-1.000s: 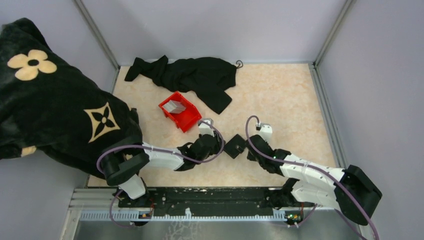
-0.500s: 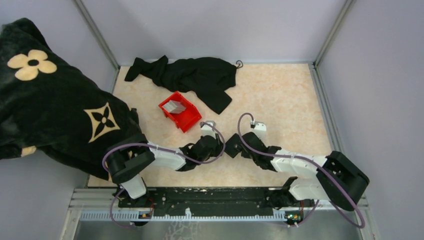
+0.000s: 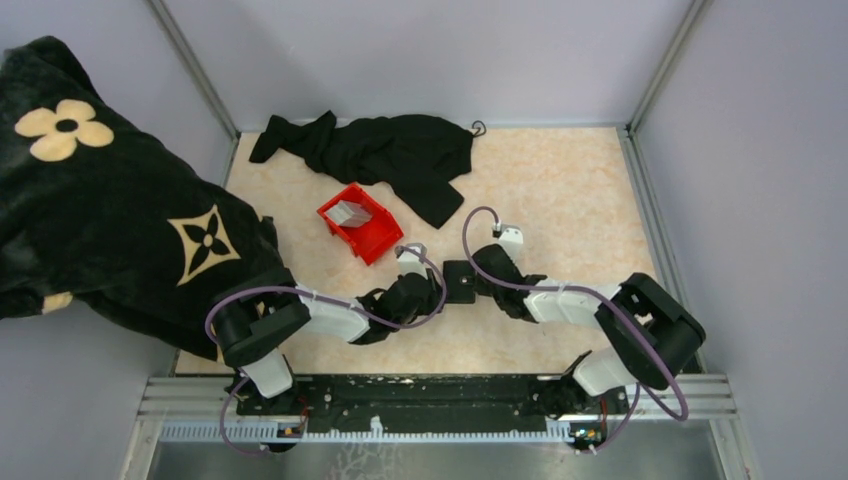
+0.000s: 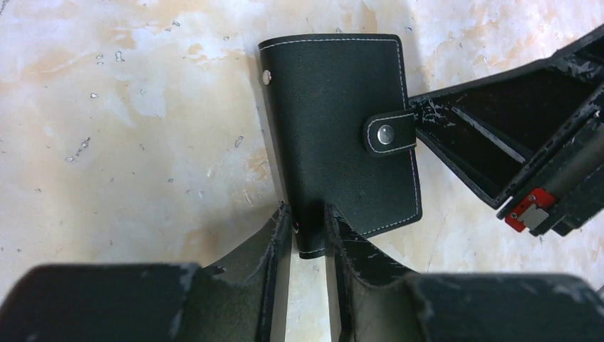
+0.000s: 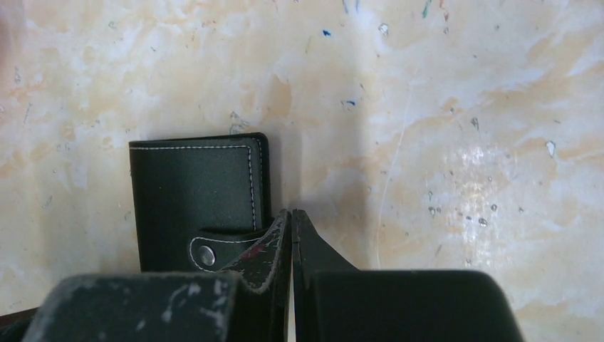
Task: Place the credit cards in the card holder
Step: Adjust the card holder at the center of the board, then reset both arms
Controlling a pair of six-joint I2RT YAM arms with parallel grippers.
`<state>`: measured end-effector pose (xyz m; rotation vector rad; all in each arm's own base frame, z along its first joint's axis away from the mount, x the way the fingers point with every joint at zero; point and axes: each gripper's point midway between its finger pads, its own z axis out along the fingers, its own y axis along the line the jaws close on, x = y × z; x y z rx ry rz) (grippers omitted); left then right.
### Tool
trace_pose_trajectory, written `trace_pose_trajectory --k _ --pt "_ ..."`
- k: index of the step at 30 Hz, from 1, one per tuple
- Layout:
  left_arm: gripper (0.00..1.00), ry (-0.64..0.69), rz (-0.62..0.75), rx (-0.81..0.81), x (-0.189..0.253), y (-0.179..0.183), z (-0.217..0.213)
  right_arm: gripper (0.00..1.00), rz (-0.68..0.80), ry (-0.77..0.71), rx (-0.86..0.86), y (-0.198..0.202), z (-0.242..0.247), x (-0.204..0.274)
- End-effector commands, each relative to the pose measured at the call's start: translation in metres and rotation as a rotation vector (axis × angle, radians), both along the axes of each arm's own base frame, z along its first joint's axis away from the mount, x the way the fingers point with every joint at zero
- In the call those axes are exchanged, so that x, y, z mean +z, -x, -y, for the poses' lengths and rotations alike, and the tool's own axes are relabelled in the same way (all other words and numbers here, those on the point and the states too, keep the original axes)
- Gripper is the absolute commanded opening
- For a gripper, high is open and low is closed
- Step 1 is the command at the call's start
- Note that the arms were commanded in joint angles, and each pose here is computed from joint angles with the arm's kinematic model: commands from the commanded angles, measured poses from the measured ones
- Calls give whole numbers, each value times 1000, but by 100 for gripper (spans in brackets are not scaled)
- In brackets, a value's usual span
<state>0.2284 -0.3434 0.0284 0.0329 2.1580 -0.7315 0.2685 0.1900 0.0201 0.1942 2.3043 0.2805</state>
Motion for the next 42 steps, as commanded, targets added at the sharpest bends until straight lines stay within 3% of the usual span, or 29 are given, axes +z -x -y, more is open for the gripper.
trace_pose_trajectory --k 1,11,20,22,26,28,32,36,42 --pt "30 12 -15 -18 0 4 4 0 -61 35 46 5 0 -16" --pt "37 -8 52 71 25 -11 -10 6 -6 91 27 -3 15 0" --pt "46 -62 267 173 107 -39 -31 26 152 168 25 -21 33 63" --pt "54 -102 333 191 132 -45 -40 29 218 172 33 -29 37 88" --pt "70 -158 470 207 184 -57 -59 64 354 188 4 -39 48 144" --pt "76 -182 492 239 199 -66 -74 74 389 190 -39 -43 54 162" --pt "82 -187 492 339 210 -84 -114 81 384 219 -106 -49 62 171" --pt "99 -190 485 473 203 -97 -158 87 381 279 -227 -55 79 169" --pt "99 -244 468 576 191 -115 -201 93 383 320 -304 -64 84 172"
